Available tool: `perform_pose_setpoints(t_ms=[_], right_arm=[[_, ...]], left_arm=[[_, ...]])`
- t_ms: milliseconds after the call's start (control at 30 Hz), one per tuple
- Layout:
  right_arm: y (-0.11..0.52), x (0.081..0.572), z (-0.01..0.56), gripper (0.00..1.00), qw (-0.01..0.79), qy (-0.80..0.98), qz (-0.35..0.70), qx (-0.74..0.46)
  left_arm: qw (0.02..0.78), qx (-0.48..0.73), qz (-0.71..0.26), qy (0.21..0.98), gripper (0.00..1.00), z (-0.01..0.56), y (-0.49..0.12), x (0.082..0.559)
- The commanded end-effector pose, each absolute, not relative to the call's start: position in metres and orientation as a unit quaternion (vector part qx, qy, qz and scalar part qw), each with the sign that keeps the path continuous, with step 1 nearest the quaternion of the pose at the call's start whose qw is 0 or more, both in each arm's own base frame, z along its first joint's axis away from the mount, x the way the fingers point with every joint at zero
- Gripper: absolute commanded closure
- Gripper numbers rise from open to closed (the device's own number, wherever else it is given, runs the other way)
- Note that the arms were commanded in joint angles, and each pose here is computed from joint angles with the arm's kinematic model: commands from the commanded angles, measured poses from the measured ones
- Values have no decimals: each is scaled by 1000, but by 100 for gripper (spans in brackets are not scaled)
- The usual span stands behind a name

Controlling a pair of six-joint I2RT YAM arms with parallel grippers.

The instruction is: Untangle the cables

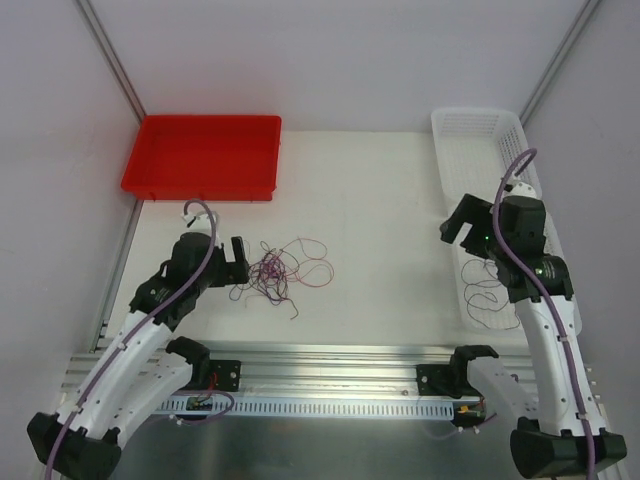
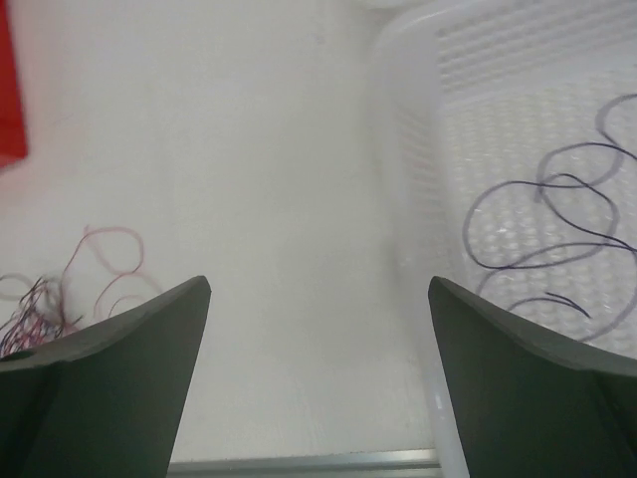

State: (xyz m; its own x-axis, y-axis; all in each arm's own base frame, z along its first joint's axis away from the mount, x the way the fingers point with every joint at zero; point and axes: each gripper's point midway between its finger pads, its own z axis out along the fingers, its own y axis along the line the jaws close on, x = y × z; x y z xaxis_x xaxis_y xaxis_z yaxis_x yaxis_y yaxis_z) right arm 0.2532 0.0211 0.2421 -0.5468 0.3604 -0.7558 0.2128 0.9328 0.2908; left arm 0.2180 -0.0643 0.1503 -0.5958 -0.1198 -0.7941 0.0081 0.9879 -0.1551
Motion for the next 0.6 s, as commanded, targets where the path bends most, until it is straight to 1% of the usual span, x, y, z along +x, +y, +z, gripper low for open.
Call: perform_pose_setpoints(t_ms=[0, 133, 233, 267, 300, 467, 500, 567], right_arm=[[86, 255, 259, 3, 466, 861, 191, 71], [135, 249, 241, 3, 454, 855, 250, 23], [166, 245, 223, 3, 439, 857, 271, -7], [171, 246, 215, 3, 430, 863, 266, -12], [183, 242, 212, 3, 425, 863, 272, -29], [223, 235, 199, 3, 406, 865, 285, -76], [229, 234, 197, 3, 408, 865, 280, -81], [238, 232, 193, 3, 404, 865, 284, -89]], left_arm=[[404, -41, -153, 901, 1, 156, -101, 226], [352, -71, -165, 919, 1, 140, -116, 236], [316, -95, -167, 929, 1, 122, -123, 241], [311, -97, -181, 928, 2, 120, -130, 243], [295, -108, -185, 931, 3, 109, -133, 242], [278, -134, -202, 929, 11, 85, -149, 243], [262, -141, -203, 933, 13, 72, -151, 238], [251, -141, -220, 932, 20, 65, -161, 232]])
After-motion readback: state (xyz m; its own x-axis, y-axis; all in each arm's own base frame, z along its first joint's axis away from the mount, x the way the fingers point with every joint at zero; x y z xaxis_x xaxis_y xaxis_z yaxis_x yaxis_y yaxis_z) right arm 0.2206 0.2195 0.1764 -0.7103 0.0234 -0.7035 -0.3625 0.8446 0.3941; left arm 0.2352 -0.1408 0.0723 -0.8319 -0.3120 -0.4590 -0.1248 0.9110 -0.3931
